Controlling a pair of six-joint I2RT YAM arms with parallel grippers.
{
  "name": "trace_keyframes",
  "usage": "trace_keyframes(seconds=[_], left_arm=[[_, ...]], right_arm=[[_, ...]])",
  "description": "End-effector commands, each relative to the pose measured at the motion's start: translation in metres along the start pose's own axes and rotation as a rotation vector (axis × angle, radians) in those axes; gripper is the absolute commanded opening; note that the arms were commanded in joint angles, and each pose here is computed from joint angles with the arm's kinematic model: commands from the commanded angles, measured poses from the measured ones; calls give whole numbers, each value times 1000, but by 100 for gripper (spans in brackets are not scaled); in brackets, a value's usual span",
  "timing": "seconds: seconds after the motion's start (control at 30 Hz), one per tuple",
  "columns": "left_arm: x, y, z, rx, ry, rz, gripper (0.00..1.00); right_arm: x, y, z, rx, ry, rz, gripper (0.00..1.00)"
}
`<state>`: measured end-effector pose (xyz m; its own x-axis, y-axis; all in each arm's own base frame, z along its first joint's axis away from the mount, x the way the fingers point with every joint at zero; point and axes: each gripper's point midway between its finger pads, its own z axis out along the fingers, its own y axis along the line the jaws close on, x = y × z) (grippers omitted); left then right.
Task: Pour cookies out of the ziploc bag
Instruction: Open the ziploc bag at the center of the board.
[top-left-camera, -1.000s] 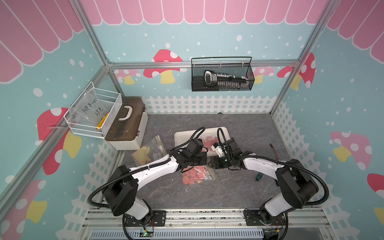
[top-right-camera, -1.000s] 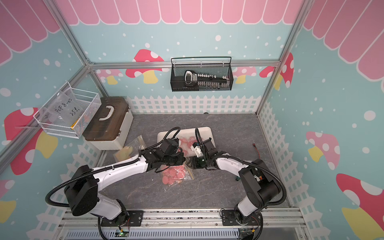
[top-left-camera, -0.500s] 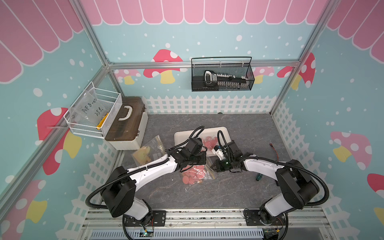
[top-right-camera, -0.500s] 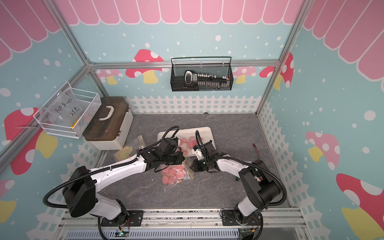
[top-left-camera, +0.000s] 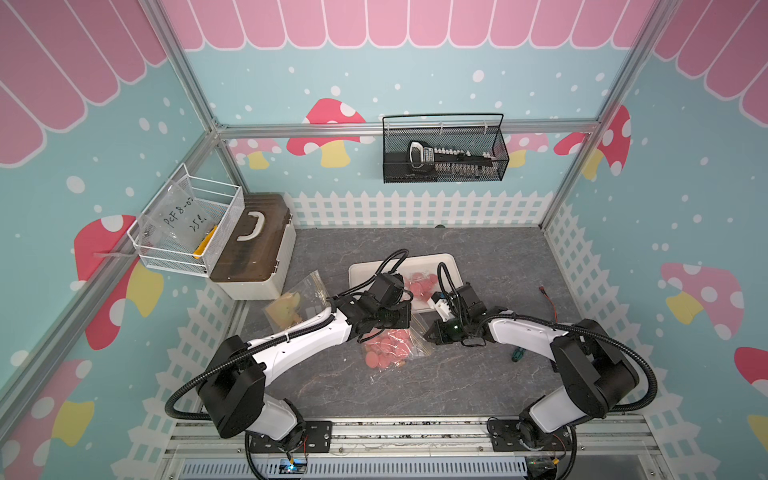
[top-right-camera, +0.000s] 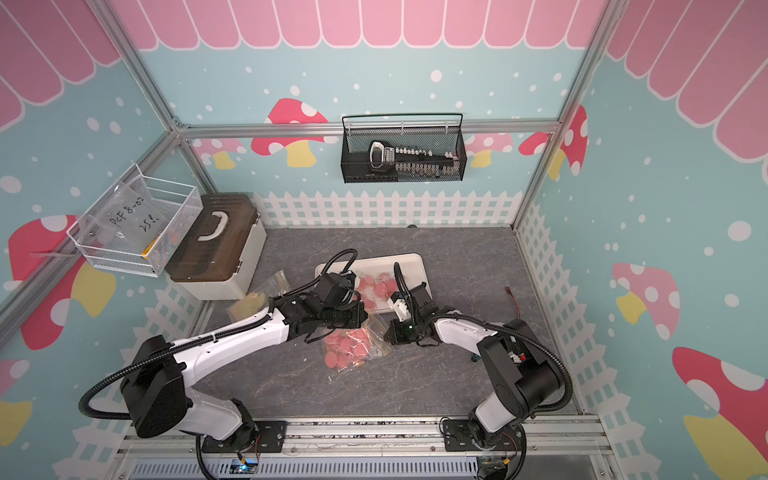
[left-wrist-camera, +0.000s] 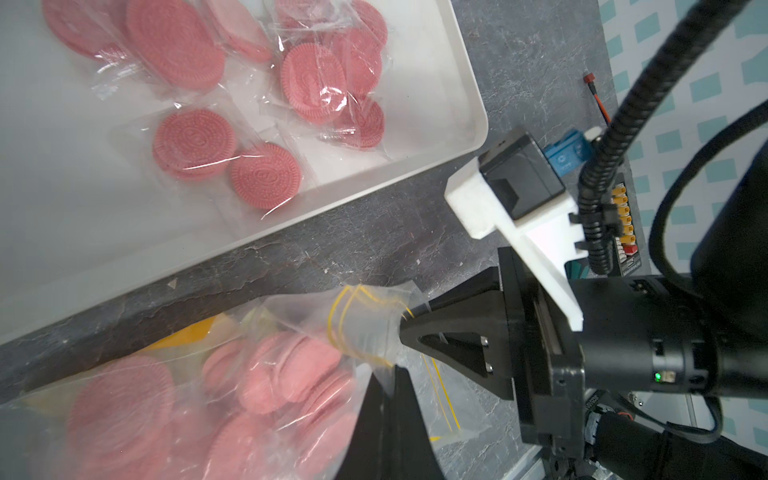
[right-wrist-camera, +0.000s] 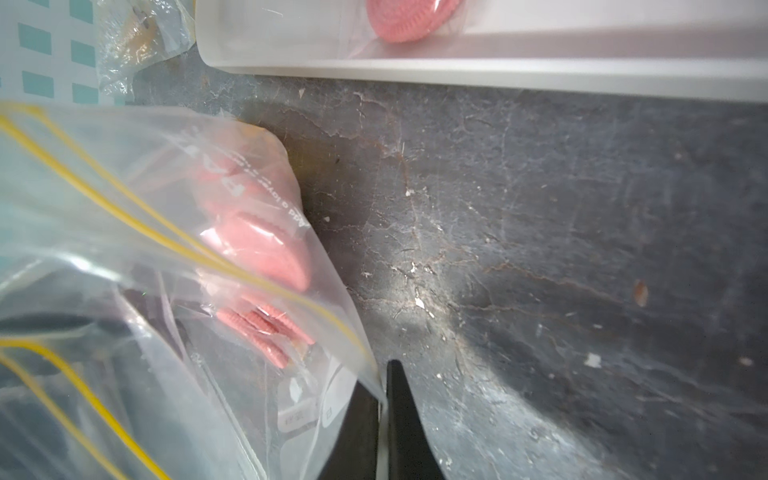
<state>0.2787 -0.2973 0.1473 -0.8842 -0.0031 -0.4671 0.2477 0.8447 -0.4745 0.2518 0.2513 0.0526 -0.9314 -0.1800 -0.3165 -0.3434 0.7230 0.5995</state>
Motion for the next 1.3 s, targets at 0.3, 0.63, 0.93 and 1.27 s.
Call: trace_keyframes(seconds=[0.3,0.63,0.93,1.27], left_arm=[[-18,-19,-17,72,-49,-6,0],[-20,-16,-10,56,-55,-2,0],[-24,-18,0,50,-47,-2,0],[-30,-22,7,52,-44,18,0]], right_arm=[[-2,-10,-6,39,-39,-3,28],[-4,-8,-35,98,-100,-52,65],[0,-8,-69,181,-173,-134,78],[-4,28,-90,48,-264,-256,72]])
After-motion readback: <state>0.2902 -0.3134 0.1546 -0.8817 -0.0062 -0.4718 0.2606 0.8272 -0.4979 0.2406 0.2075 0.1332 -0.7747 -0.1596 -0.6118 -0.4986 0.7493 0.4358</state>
